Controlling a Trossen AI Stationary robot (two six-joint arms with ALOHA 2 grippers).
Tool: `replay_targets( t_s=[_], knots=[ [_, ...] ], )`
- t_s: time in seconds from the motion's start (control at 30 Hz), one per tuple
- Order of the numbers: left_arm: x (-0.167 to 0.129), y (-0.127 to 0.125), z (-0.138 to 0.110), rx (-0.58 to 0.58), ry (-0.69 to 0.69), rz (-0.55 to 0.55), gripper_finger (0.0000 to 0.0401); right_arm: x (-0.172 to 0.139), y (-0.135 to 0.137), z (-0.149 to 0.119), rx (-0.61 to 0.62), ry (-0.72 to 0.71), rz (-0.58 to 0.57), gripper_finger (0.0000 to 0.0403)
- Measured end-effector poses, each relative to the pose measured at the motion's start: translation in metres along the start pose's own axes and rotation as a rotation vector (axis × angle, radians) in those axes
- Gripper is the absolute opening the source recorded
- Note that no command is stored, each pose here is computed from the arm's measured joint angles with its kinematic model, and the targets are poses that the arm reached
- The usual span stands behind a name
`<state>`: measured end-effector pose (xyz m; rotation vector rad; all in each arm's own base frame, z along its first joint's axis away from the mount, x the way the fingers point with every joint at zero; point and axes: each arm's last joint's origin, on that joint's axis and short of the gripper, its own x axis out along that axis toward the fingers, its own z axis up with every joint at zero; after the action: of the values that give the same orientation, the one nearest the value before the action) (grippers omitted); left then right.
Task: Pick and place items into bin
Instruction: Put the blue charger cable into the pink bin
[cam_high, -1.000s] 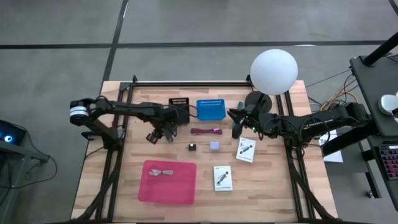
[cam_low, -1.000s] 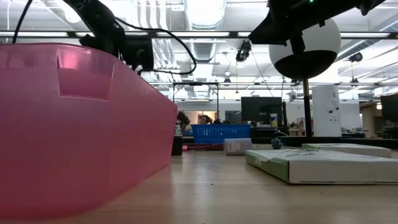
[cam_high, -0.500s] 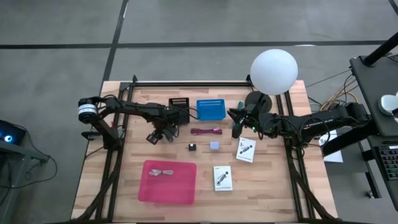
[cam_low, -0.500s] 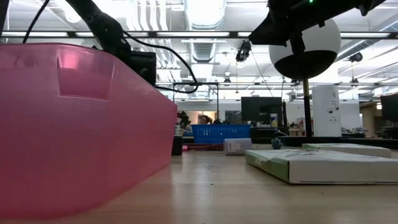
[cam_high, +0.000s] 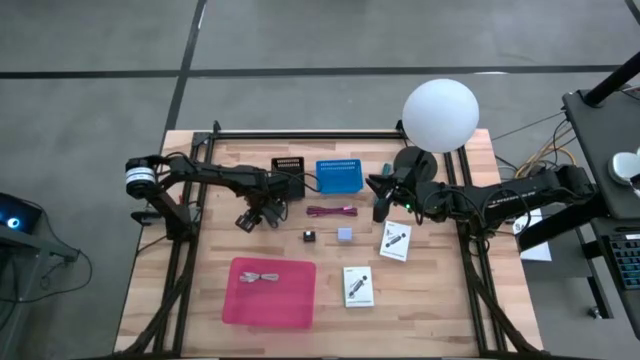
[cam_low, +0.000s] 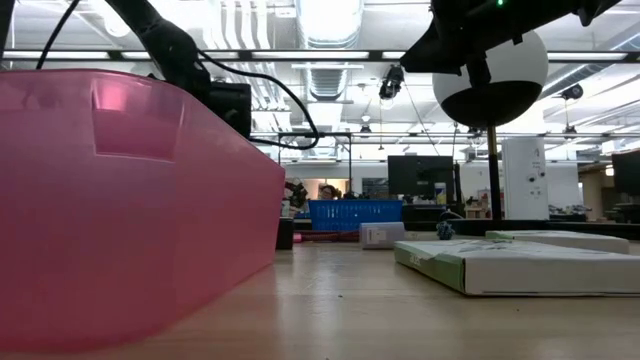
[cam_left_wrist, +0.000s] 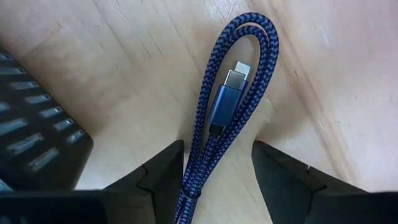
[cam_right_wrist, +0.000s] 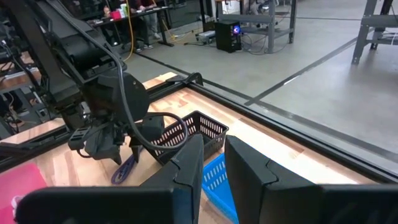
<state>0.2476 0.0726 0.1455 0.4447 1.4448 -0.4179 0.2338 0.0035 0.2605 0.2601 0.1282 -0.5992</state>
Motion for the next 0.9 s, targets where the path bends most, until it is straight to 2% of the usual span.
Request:
replay_targets(
  t_s=[0.37,0.6,0.9],
  knots=[
    [0.0006,0.0003,0.0002,-0.001,-0.002,0.004,0.0165,0.0000,0.0000,0.0000,-0.008,0.000,0.000,0.0057],
    [0.0008,-0.0004,0.0000,-0.006,-0.005,-0.005,0.0102,0.0000,0.0000,0.0000,-0.008,0.000,0.000,0.0057],
    [0.0009,-0.0006,0.0003,-0.105,-0.010,-0.010,0.0034,0.0000,0.0001,0.0000,-0.008,0.000,0.001,0.0057]
  ],
)
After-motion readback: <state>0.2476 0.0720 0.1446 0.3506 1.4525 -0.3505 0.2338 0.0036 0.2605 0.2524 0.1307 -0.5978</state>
